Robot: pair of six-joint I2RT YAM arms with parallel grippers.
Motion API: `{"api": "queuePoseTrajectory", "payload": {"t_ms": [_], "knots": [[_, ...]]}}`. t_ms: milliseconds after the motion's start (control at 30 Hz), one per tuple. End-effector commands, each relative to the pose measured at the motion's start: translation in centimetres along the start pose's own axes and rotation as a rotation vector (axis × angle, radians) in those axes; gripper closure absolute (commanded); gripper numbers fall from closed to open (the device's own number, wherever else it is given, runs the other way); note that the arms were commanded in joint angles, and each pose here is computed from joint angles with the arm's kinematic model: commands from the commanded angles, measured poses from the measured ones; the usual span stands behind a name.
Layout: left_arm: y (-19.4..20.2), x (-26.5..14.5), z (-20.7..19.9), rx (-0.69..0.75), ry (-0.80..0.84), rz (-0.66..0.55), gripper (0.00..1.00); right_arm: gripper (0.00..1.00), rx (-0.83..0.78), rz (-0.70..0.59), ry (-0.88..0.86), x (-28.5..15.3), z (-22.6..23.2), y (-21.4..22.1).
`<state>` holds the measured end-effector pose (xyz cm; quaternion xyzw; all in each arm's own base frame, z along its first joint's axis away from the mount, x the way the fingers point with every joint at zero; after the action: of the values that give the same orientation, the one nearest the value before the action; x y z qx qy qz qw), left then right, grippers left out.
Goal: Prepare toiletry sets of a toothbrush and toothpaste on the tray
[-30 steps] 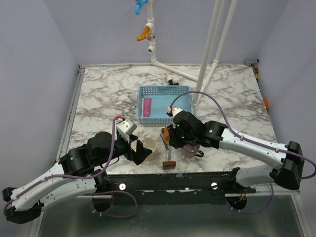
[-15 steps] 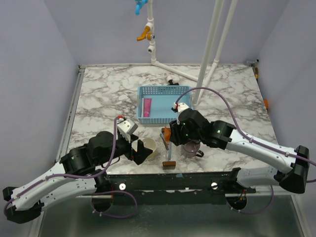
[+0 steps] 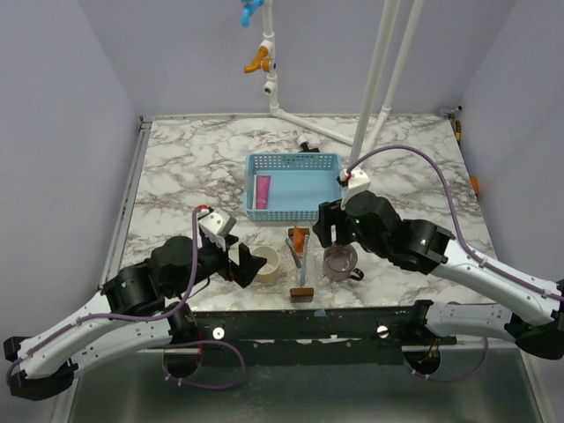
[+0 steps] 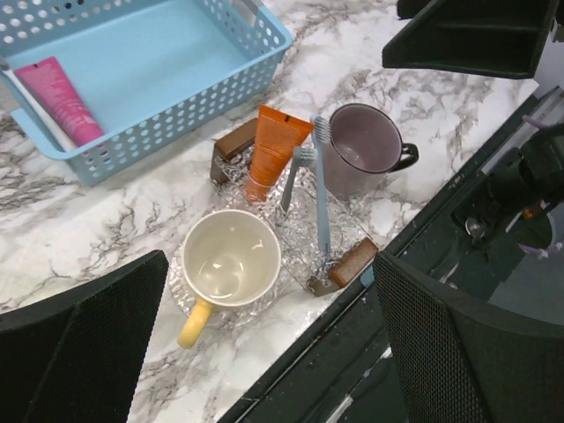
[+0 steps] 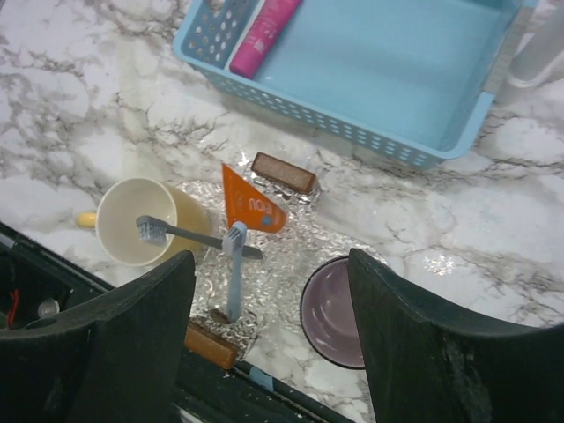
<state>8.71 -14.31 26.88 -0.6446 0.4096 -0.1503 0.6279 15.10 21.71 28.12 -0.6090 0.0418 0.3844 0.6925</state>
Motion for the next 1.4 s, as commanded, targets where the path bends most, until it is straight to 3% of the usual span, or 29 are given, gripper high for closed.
{"api": "queuePoseTrajectory", "payload": {"t_ms": [0, 167, 300, 533, 867, 1100, 1367], "knots": [[-1.5, -1.2, 1.1, -0.004, -0.094, -0.079, 0.01, 0.24, -0.01, -0.082, 0.163, -0.4, -2.2, -0.2], [-1.5, -1.4, 1.5, -0.008, -0.126, -0.092, 0.01, 0.17, -0.007, -0.13, 0.263, -0.5, -3.8, 0.0], [-1.5, -1.6, 1.9, -0.019, -0.156, -0.101, 0.01, 0.0, 0.017, -0.175, 0.313, -1.1, -4.7, -0.1], [-1.3, -2.1, 2.8, -0.04, -0.233, -0.123, 0.01, 0.0, 0.086, -0.217, 0.367, -1.5, -5.8, 0.7], [0.0, -2.7, 4.1, -0.118, -0.33, -0.164, 0.01, 0.0, 0.22, -0.253, 0.605, -1.3, -8.4, 2.8], [0.0, -3.8, 4.9, -0.167, -0.363, -0.241, 0.01, 0.0, 0.216, -0.236, 0.642, -1.6, -9.2, 3.8], [0.0, -4.6, 5.1, -0.183, -0.362, -0.279, 0.01, 0.0, 0.24, -0.278, 0.56, -2.8, -9.4, 3.5]]}}
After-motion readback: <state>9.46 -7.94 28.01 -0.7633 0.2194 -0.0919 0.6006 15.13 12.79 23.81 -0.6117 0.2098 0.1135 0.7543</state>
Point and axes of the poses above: each gripper's point midway between its finger pads, its own x axis out along the fingers, its own z axis along the line the jaws close on, y = z × x, the point moved 7 cm from there along -x, back along the fingers, and after that the axes turned 5 degrees about x, right-handed, at the moved point
